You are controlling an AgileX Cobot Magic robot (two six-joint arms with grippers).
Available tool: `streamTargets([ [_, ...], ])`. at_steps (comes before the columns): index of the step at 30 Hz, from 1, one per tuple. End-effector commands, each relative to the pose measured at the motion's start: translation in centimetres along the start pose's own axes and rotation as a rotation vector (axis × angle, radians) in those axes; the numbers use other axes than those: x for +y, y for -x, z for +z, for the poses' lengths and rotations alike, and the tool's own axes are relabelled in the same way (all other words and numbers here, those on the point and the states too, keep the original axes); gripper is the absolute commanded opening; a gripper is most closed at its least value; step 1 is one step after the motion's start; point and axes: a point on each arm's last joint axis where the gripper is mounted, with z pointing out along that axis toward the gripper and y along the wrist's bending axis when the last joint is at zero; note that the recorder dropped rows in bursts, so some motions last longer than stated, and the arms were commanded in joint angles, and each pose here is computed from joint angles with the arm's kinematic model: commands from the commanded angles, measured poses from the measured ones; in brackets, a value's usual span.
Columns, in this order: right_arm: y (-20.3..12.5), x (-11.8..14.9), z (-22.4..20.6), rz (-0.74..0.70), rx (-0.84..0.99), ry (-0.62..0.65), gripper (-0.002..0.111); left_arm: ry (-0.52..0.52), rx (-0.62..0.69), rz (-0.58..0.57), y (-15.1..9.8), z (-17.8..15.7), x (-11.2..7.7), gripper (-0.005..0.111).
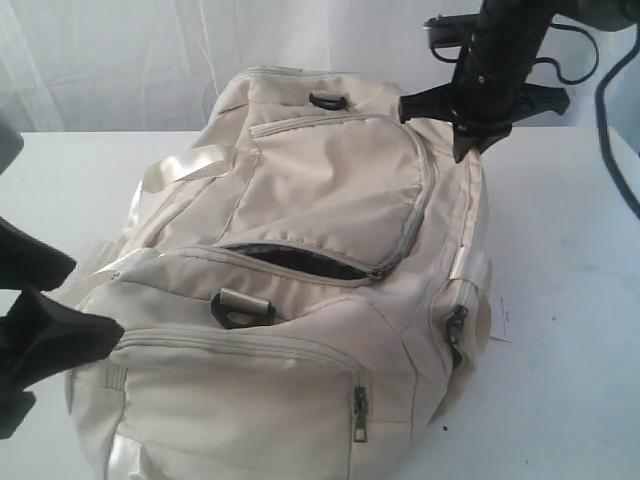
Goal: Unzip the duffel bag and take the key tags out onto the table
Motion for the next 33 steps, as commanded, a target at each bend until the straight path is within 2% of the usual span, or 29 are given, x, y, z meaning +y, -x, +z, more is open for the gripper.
streamTargets([
  [1, -1.2, -3.3, -3.0, 0.011, -0.055, -0.106, 0.000, -0.082, 0.081, -0.014, -0.8, -0.5, -0.8, 0.068],
  [8, -4.7, -4.3, -4.6, 0.047, -0.041, -0.129, 0.000, -0.452, 0.038, 0.001, -0.4, -1.3, -4.0, 0.068],
  [10, -5.7, -4.4, -4.5, 0.052, -0.027, -0.131, 0.000, -0.479, 0.037, 0.005, -0.4, -1.4, -4.2, 0.068],
  [17, -8.6, -4.8, -4.1, 0.004, 0.017, -0.134, 0.000, -0.462, 0.056, -0.019, -1.5, 0.0, -4.2, 0.068],
  [19, -8.7, -4.8, -4.9, 0.010, -0.009, -0.128, 0.005, -0.449, 0.053, -0.008, -2.2, 0.8, -4.2, 0.068],
  [21, -8.6, -4.9, -5.9, 0.016, -0.053, -0.119, 0.015, -0.432, 0.033, 0.025, -2.6, 1.5, -4.1, 0.068],
  [26, -8.8, -5.1, -8.4, 0.023, -0.148, -0.101, 0.053, -0.396, -0.039, 0.165, -2.6, 2.0, -3.8, 0.068],
  [28, -9.0, -5.2, -9.3, 0.025, -0.170, -0.099, 0.064, -0.381, -0.073, 0.237, -2.4, 2.1, -3.7, 0.068],
  [31, -9.4, -5.3, -10.5, 0.029, -0.197, -0.096, 0.067, -0.355, -0.122, 0.380, -2.2, 2.1, -3.6, 0.068],
  [33, -9.7, -5.3, -11.5, 0.036, -0.218, -0.085, 0.067, -0.345, -0.149, 0.521, -2.2, 2.1, -3.6, 0.068],
])
